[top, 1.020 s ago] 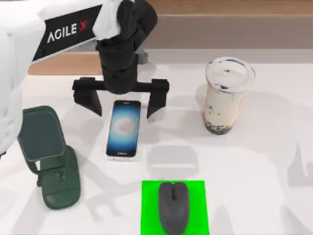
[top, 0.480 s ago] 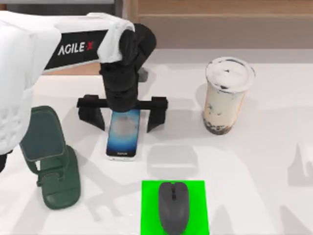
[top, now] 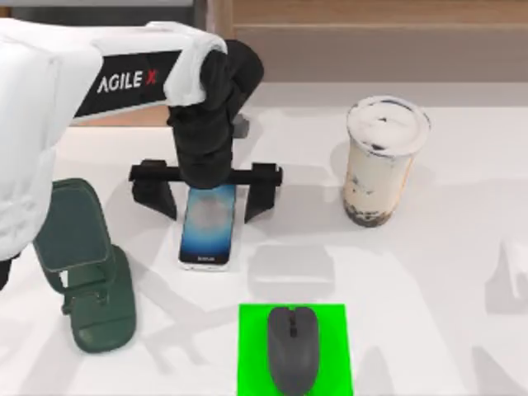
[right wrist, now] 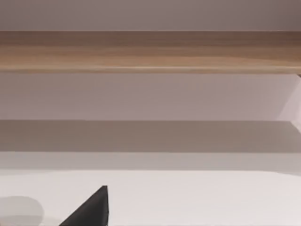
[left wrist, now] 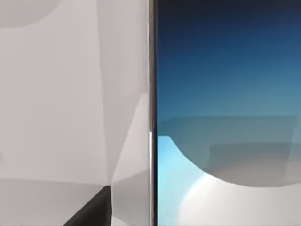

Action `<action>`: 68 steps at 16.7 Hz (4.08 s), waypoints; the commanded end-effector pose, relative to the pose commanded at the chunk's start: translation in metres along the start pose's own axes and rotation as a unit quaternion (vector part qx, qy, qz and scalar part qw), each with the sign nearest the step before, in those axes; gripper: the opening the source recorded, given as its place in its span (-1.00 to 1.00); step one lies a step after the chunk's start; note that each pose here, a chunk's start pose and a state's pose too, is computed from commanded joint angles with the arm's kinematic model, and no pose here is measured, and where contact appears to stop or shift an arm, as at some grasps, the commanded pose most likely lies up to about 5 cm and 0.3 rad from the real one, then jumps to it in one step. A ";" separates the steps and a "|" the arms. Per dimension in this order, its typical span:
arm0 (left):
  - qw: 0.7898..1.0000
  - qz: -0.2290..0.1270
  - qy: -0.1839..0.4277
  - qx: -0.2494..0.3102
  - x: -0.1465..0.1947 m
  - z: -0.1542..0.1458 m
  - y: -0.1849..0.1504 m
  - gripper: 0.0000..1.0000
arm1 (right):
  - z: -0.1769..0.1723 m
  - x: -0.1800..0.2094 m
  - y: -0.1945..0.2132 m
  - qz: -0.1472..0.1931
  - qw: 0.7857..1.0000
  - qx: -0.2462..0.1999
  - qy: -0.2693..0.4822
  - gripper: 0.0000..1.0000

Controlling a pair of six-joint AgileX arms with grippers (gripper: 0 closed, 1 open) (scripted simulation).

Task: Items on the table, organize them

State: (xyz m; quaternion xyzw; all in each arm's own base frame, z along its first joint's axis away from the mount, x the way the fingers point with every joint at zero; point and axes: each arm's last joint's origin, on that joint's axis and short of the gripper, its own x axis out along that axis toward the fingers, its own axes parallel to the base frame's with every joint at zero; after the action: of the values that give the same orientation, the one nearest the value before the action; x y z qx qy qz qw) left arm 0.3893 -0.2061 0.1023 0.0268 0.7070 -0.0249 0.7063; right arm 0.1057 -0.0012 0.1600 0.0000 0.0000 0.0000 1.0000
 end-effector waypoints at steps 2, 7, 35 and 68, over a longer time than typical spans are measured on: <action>1.000 0.000 0.000 0.000 0.000 0.000 0.000 -0.06 | 0.000 0.000 0.000 0.000 1.000 0.000 0.000 1.00; 1.000 0.000 0.000 0.000 0.000 0.000 0.000 -0.81 | 0.000 0.000 0.000 0.000 1.000 0.000 0.000 1.00; 0.998 0.023 -0.066 0.007 -0.074 -0.029 -0.018 -1.00 | 0.000 0.000 0.000 0.000 1.000 0.000 0.000 1.00; 0.839 0.083 -0.521 -0.133 -0.127 -0.282 0.056 -1.00 | 0.000 0.000 0.000 0.000 1.000 0.000 0.000 1.00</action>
State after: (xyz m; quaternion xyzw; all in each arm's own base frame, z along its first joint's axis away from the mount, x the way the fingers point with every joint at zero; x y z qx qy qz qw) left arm 0.1120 -0.1301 0.2293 -0.0255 0.2263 0.1180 0.9666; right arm 0.1057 -0.0012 0.1600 0.0000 0.0000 0.0000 1.0000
